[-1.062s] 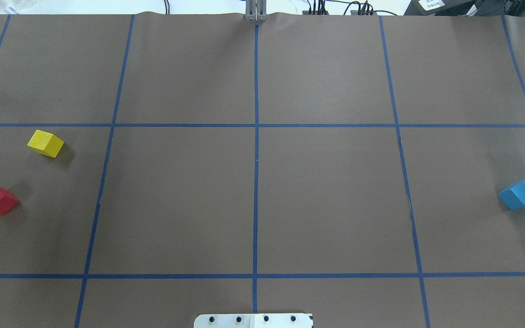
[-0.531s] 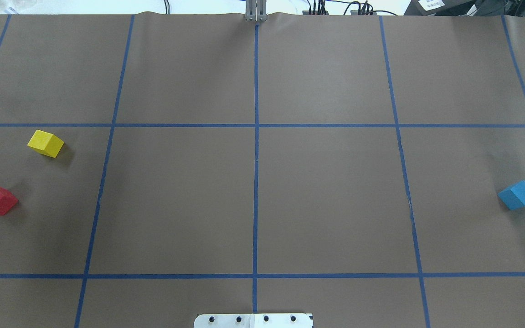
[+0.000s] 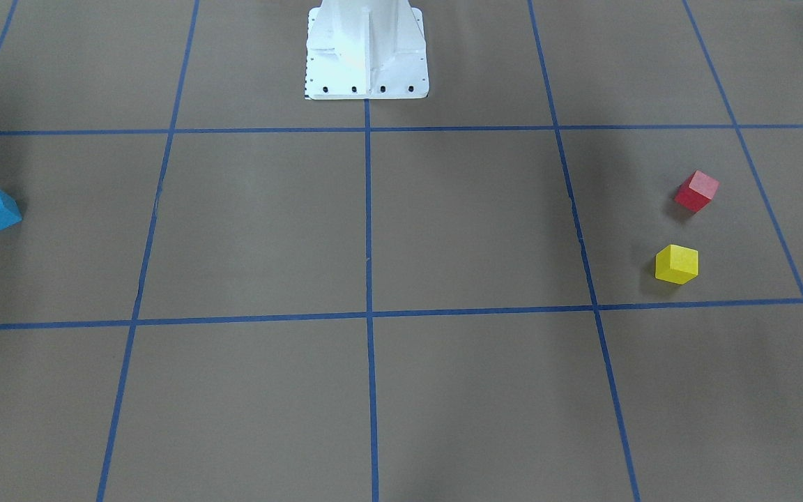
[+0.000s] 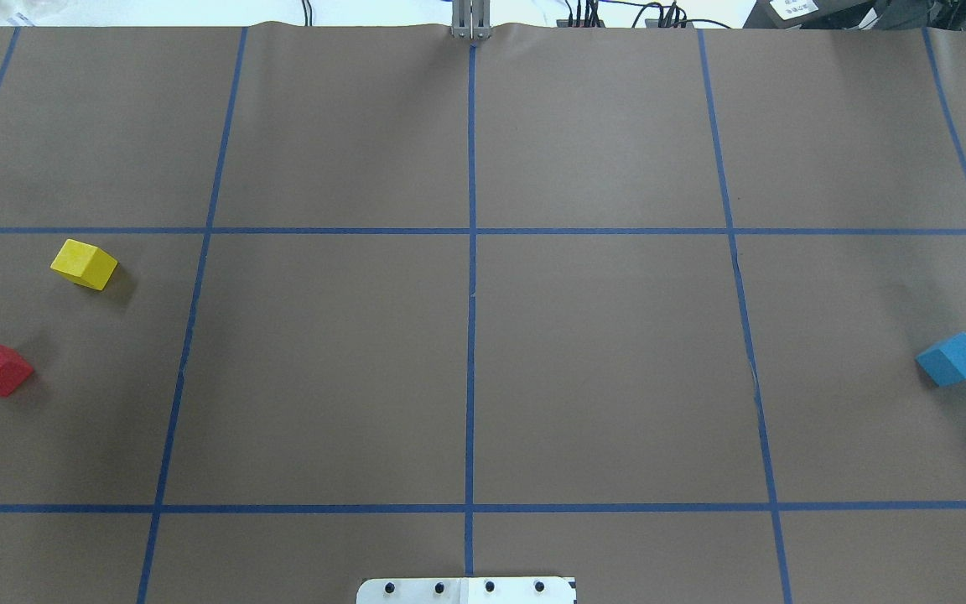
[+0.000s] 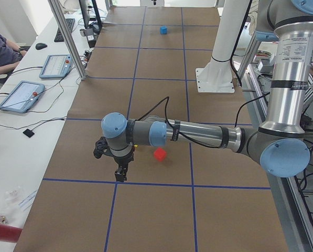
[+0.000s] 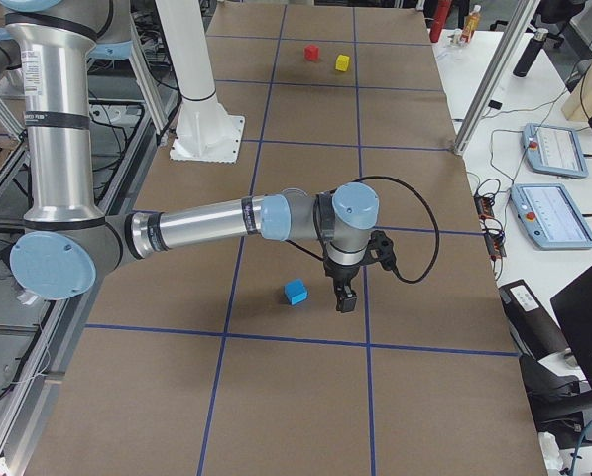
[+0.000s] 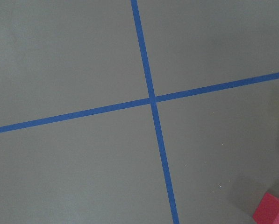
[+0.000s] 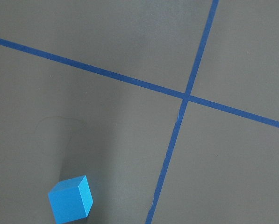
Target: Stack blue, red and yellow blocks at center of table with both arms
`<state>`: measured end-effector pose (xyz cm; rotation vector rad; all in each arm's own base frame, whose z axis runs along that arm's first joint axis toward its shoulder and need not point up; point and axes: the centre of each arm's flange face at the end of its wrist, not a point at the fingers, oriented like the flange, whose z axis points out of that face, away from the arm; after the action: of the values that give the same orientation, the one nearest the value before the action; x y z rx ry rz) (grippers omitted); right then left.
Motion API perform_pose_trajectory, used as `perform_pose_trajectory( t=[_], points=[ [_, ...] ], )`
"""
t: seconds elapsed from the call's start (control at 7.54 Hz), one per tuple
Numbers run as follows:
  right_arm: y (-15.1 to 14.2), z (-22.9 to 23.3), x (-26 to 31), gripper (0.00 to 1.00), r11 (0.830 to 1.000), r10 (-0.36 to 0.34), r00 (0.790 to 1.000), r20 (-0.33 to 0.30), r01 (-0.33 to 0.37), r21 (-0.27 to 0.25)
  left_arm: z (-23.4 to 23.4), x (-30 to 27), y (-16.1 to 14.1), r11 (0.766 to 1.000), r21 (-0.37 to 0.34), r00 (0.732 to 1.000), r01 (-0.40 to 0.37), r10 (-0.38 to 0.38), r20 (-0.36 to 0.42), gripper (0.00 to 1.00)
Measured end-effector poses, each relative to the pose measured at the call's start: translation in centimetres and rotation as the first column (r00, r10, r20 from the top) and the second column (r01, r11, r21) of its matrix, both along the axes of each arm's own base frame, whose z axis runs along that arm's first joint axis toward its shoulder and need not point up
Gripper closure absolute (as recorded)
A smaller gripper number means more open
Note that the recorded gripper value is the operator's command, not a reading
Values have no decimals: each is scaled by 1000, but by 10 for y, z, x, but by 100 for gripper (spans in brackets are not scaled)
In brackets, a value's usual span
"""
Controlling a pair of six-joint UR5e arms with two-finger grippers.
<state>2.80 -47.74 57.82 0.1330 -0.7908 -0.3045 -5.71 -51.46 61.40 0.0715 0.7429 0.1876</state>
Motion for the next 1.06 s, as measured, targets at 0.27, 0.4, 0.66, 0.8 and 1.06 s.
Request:
perform_pose_trajectory(
  t=[0.27, 0.4, 0.66, 0.8, 1.06],
  points=[
    [24, 15, -24, 0, 991, -30, 997, 67, 21, 136, 2, -1, 7, 1000, -3, 1000, 2, -2, -1, 0],
    [34, 21, -44, 0, 992, -26, 997, 78, 17, 123, 2, -1, 11, 1000, -2, 1000, 2, -2, -1, 0],
    [43, 30, -96, 0, 996, -51, 999, 13, 50, 70, 2, -1, 15, 1000, -1, 1000, 2, -2, -1, 0],
    [44, 30, -117, 0, 998, -52, 999, -10, 53, 46, 2, -1, 16, 1000, -1, 1000, 1, -1, -1, 0],
    [46, 26, -146, 0, 998, -56, 997, -46, 58, 25, 1, -1, 16, 1000, 1, 1000, 1, -1, -2, 0]
  ],
)
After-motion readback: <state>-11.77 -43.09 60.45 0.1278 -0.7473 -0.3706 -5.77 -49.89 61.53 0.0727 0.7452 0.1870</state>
